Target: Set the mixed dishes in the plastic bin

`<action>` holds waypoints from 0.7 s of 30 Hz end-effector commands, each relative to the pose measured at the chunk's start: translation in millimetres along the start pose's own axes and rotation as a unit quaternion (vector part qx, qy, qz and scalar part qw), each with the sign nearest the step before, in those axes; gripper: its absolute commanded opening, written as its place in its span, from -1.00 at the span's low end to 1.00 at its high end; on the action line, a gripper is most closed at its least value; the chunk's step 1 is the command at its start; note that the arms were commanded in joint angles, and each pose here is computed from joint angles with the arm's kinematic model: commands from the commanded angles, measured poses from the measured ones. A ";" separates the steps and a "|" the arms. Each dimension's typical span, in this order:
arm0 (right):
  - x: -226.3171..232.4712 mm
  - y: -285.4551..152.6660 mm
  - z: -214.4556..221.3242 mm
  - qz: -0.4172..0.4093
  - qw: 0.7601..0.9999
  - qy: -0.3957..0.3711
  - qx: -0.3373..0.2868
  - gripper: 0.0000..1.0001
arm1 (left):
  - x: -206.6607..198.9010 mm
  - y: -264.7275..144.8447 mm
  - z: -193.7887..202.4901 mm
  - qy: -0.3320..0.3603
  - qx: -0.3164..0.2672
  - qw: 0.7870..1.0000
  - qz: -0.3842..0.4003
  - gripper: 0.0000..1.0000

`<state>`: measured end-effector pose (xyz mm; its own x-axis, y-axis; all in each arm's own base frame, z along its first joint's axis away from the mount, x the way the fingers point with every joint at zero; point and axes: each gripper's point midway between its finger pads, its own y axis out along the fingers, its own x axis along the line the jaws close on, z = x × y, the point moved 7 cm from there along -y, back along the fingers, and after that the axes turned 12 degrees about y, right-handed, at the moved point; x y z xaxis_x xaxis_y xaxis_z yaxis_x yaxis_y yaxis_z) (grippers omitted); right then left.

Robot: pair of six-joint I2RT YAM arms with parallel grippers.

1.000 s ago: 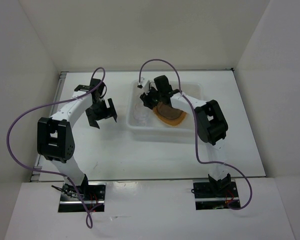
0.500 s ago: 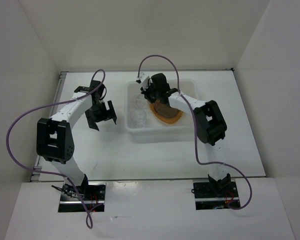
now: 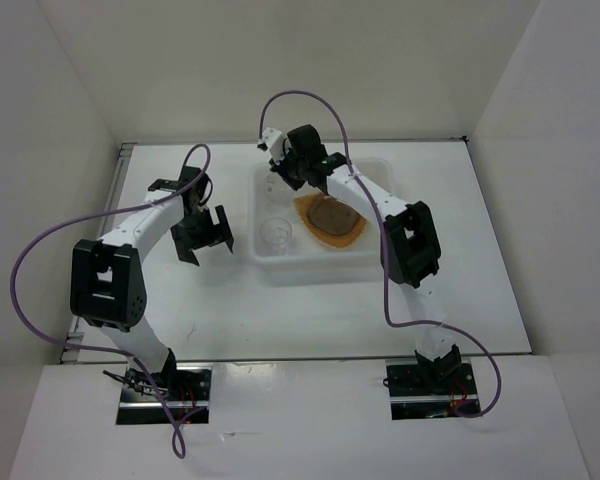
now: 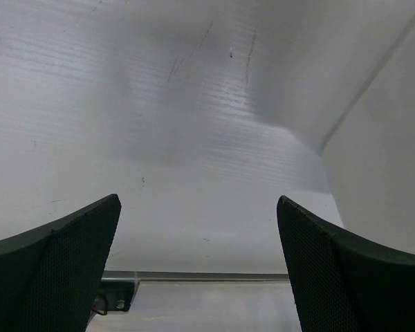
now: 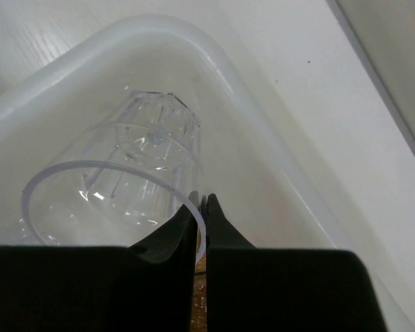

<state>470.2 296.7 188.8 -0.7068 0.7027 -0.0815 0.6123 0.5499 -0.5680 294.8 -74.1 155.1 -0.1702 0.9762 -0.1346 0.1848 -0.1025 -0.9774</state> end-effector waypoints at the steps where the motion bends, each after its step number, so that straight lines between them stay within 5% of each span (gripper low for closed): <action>1: 3.8 2.6 4.8 0.001 0.999 -0.034 0.040 -1.00 | -1.1 -10.5 3.4 0.011 -0.018 1.000 0.017 1.00; 10: -15.7 3.0 19.3 0.016 0.989 -0.085 0.120 -1.00 | 10.0 -7.2 14.3 -0.013 -0.021 1.000 0.020 1.00; 21: -17.6 7.9 17.9 -0.001 0.983 -0.111 0.145 -1.00 | 14.9 -3.1 18.7 -0.026 -0.021 0.999 0.027 1.00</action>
<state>479.7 282.7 167.3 -0.7720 0.5915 -0.2327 0.5213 0.3798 -0.7642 273.0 -62.9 144.9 -0.2099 0.9633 -0.1674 0.1937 -0.1269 -0.9728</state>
